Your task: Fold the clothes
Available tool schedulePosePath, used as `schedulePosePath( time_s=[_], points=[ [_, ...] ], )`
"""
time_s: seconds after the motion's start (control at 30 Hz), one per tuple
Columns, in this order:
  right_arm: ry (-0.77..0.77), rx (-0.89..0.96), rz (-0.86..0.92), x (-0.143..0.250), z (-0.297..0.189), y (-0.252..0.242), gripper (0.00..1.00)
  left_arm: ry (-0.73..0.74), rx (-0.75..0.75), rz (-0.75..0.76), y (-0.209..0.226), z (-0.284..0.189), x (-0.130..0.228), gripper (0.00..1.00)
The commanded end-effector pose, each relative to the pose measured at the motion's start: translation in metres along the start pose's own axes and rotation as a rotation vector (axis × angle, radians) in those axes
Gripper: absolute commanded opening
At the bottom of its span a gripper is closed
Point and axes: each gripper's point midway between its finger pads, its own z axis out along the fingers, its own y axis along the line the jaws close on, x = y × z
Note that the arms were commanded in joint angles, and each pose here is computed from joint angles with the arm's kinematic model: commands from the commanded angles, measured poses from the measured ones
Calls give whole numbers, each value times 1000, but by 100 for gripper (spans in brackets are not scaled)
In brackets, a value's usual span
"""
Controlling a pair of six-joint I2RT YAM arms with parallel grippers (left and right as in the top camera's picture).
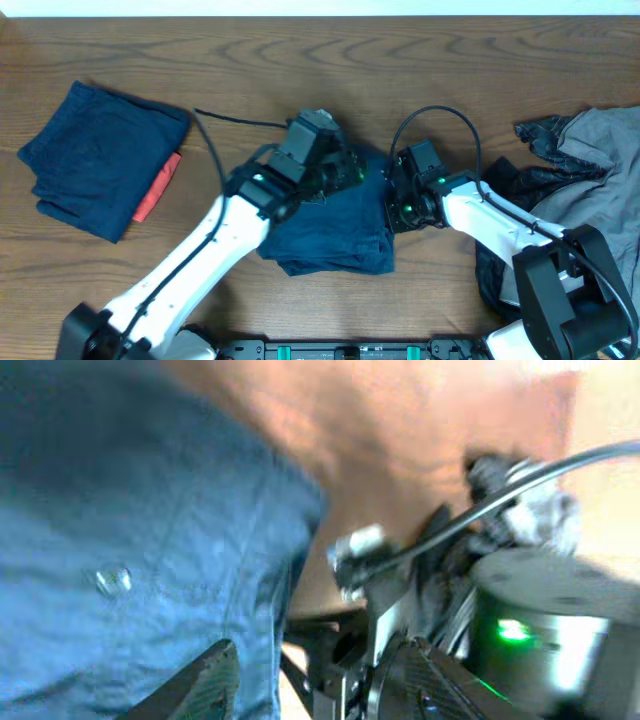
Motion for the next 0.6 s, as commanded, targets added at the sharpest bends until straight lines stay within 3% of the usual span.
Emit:
schedulePosePath(
  time_s=[0.0,0.13,0.3,0.4,0.57],
  points=[
    [-65,112,97,-21,-28,-30,22,-168,31,81,-8,-42,-42,55],
    [-194,162,129,-54,-89,-42,24,-302,-48,58,18,-65,-78,55],
    [-346,-101,-91,-86,-151,20,29,-295,-142,77,52,-51,-96,55],
    [-326,-263,-183,-78,-154,58,28,-235,-209,77,76,-26,-95,55],
    [-186,-298,-235,-45,-115,81,28,-100,-309,33,118,24,-79,55]
  ],
)
